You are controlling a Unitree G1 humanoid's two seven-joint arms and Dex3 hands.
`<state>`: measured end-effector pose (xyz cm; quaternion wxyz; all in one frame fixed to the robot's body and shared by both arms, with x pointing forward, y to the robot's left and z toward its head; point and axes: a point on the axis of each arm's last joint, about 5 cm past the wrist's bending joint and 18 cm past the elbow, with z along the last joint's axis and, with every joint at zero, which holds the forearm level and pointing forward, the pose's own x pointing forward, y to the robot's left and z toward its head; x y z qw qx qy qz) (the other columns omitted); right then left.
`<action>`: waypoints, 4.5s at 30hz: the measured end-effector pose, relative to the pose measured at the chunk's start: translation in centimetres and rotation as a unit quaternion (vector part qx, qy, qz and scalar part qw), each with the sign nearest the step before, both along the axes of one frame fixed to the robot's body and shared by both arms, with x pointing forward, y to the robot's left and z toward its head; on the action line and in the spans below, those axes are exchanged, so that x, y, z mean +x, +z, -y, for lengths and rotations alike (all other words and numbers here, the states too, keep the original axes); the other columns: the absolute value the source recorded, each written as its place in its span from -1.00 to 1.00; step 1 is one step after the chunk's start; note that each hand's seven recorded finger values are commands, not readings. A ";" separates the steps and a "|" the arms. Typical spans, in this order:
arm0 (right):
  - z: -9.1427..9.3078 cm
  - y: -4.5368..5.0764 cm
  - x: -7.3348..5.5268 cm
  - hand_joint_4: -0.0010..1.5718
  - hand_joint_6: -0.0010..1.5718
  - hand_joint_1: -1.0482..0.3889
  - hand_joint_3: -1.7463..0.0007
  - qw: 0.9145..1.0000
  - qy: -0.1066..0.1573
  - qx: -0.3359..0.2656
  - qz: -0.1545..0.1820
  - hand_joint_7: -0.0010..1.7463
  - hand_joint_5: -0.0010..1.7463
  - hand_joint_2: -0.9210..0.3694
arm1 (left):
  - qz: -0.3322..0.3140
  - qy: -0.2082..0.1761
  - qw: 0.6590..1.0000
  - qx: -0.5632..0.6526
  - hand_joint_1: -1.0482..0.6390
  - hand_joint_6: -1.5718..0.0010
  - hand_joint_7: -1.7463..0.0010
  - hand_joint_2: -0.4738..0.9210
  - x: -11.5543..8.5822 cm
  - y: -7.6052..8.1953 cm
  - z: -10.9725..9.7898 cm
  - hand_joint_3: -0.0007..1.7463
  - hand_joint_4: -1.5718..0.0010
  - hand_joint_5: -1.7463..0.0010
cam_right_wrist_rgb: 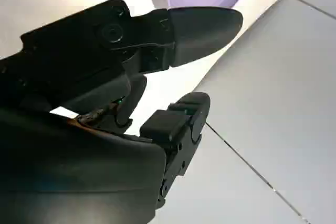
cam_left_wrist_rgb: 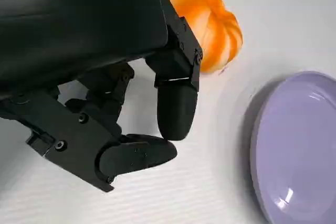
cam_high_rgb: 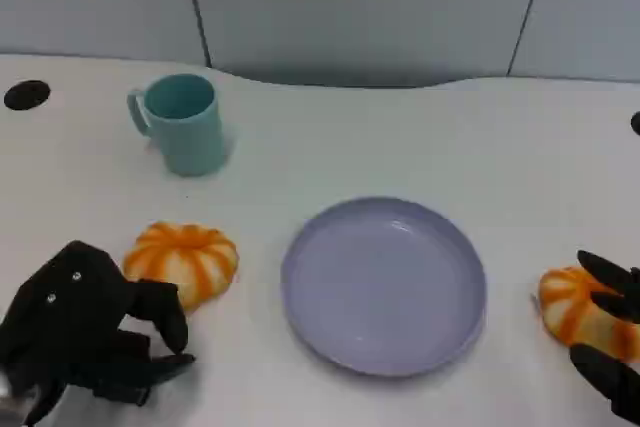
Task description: Grasp the bread from the table and place it into the plate.
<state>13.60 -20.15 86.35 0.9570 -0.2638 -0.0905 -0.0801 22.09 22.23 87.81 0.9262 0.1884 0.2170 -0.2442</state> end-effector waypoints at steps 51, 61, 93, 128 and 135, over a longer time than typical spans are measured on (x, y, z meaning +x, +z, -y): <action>-0.5 0.11 0.2 -0.07 -0.16 -0.07 0.62 1.000 0.005 -0.004 -0.001 -1.00 -0.80 -1.00 | 0.385 -0.273 0.788 0.396 -0.73 0.85 0.99 0.92 2.7 7.7 2.0 -1.00 1.00 0.87; -0.5 0.05 0.1 -0.03 -0.18 -0.07 0.61 1.000 0.004 -0.004 0.005 -1.00 -0.80 -1.00 | 0.316 -0.313 0.780 0.441 -0.70 1.00 1.00 0.89 5.3 8.3 2.9 -1.00 1.00 1.00; -0.6 0.02 -0.1 0.02 -0.16 -0.11 0.63 1.000 0.004 -0.005 0.013 -1.00 -0.80 -1.00 | 0.169 -0.309 0.773 0.528 -0.80 0.94 0.99 1.00 10.0 2.0 6.1 -0.51 0.89 0.95; 0.0 0.18 -0.3 0.11 -0.13 -0.03 0.65 0.999 -0.006 0.010 0.031 -0.99 -0.75 -1.00 | 0.194 -0.175 0.866 0.425 -0.09 0.17 -0.20 0.98 10.0 1.8 5.7 -0.96 0.14 -0.65; 0.0 0.18 -0.3 0.13 -0.12 -0.02 0.65 0.999 -0.004 0.011 0.036 -0.99 -0.73 -1.00 | 0.239 -0.144 0.866 0.415 -0.05 0.31 -1.00 0.99 9.9 1.6 5.7 -0.83 0.12 -1.00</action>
